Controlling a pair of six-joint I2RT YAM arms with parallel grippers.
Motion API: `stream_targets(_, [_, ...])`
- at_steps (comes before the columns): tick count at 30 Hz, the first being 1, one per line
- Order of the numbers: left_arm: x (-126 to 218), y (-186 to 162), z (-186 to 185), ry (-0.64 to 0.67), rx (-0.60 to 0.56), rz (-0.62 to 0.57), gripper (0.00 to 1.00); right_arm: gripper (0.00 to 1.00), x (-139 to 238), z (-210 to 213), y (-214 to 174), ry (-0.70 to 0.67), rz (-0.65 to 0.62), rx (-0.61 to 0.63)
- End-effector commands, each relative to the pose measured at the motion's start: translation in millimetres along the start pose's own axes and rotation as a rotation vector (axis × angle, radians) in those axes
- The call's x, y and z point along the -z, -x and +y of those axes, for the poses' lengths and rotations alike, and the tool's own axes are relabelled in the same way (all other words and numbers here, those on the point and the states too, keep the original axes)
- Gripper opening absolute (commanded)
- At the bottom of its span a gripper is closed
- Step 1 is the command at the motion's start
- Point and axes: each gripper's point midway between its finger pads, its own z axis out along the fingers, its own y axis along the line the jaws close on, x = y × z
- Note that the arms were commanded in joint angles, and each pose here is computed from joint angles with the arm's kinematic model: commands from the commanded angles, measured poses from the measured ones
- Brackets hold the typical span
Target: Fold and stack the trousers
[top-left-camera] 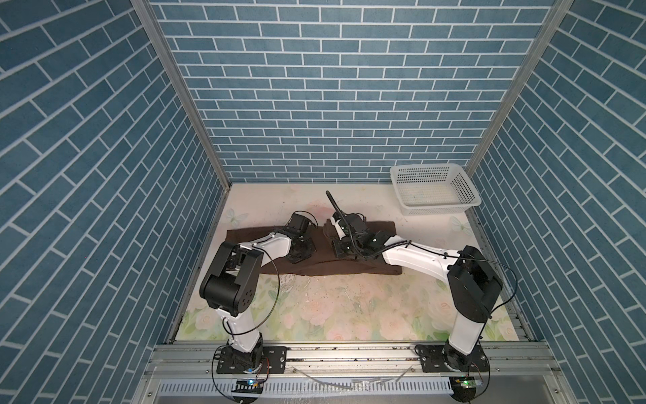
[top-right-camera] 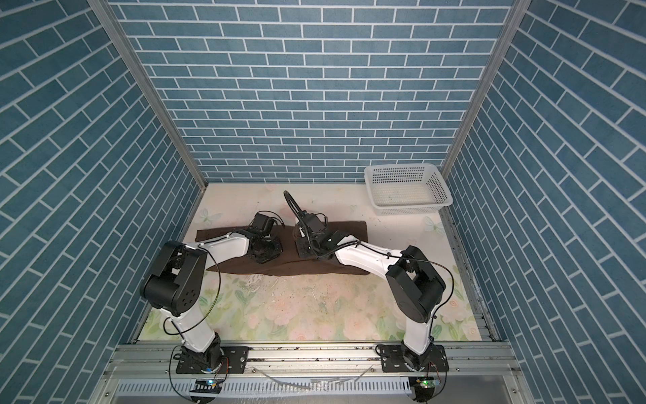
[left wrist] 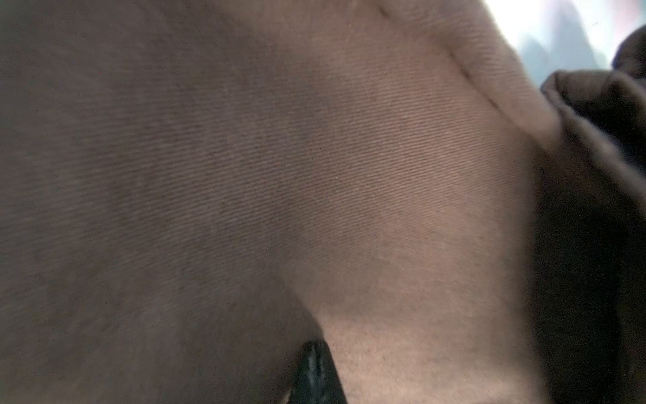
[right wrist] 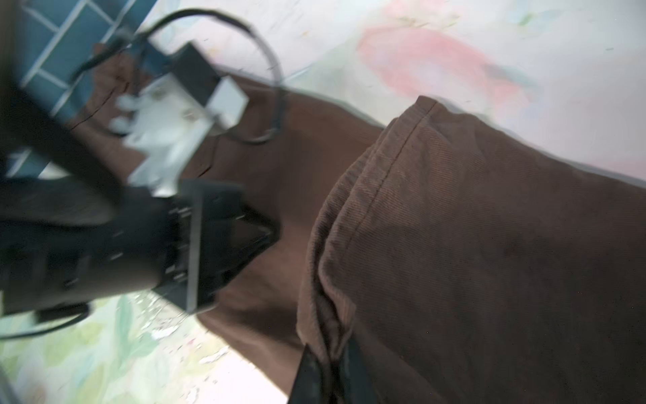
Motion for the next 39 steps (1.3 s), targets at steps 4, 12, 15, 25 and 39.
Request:
stream_targets(4, [-8, 1, 6, 0.023, -0.007, 0.021, 0.02, 0.42, -16, 15, -8, 0.056, 0.053, -0.052])
stream_targets(12, [15, 16, 3, 0.014, 0.001, -0.023, 0.15, 0.56, 42, -14, 24, -0.057, -0.077, 0.027])
stream_targets(15, [21, 23, -16, -0.082, 0.003, -0.052, 0.41, 0.55, 66, -57, 24, -0.148, -0.101, -0.031])
stream_targets(25, [-14, 15, -67, -0.329, 0.048, 0.012, 0.56, 0.52, 89, -157, -42, -0.259, -0.009, -0.324])
stream_targets(39, [-24, 11, -70, -0.285, 0.081, 0.055, 0.00, 0.54, 101, -188, -54, -0.382, -0.012, -0.357])
